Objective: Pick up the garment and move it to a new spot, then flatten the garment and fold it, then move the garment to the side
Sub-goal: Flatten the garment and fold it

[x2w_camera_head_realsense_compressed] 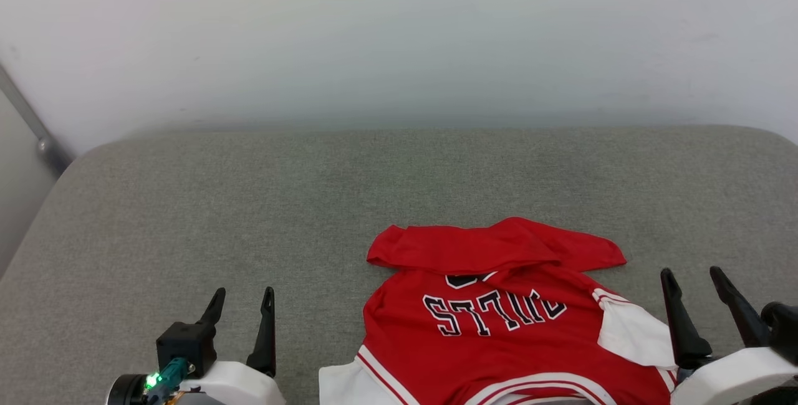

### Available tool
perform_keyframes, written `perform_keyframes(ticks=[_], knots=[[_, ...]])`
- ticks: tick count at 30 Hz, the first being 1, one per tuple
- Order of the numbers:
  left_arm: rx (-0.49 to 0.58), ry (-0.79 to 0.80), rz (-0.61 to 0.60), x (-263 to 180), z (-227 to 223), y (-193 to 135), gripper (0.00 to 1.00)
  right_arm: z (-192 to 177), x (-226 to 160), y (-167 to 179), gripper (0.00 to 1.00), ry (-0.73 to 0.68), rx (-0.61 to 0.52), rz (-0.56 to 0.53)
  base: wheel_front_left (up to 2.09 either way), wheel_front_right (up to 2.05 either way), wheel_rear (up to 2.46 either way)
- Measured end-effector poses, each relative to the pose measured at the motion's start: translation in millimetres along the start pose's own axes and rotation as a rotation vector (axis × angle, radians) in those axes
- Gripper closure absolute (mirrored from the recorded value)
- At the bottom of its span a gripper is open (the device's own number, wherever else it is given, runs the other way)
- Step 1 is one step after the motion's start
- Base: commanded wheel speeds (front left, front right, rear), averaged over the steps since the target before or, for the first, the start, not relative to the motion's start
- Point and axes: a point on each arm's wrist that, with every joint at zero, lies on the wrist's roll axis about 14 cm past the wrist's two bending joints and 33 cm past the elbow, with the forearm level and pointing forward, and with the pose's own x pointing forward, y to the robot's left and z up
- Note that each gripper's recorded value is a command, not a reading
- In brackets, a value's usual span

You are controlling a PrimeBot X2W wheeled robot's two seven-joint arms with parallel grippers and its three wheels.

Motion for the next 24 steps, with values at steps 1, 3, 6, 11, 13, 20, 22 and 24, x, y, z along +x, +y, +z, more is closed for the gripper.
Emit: perform_keyframes(ticks=[1, 3, 6, 11, 13, 20, 22, 24], knots=[[0.004, 0.012, -0.003, -1, -2, 0, 0.00, 4, -1, 5, 0.00, -0.022, -0.007, 0.015, 0.00, 0.00, 0.00], [0.013, 0.044, -0.009, -4, -8, 0, 0.00, 9, -4, 14, 0.00, -0.048, -0.015, 0.037, 0.00, 0.00, 0.00], [0.017, 0.110, -0.027, -11, -21, -4, 0.00, 9, -11, 26, 0.00, -0.057, -0.012, 0.065, 0.00, 0.00, 0.00], [0.004, 0.311, -0.108, -29, -57, -23, 0.00, 12, -21, 35, 0.00, -0.074, -0.001, 0.080, 0.00, 0.00, 0.00], [0.004, 0.418, -0.159, -41, -74, -33, 0.00, 10, -24, 37, 0.00, -0.068, 0.004, 0.081, 0.00, 0.00, 0.00], [0.037, 0.735, -0.322, -80, -114, -60, 0.00, 11, -27, 39, 0.00, -0.066, 0.007, 0.079, 0.00, 0.00, 0.00], [0.051, 0.804, -0.352, -88, -122, -63, 0.00, 10, -26, 39, 0.00, -0.060, 0.010, 0.078, 0.00, 0.00, 0.00], [0.063, 0.841, -0.373, -91, -127, -66, 0.00, 7, -25, 38, 0.00, -0.052, 0.015, 0.074, 0.00, 0.00, 0.00]])
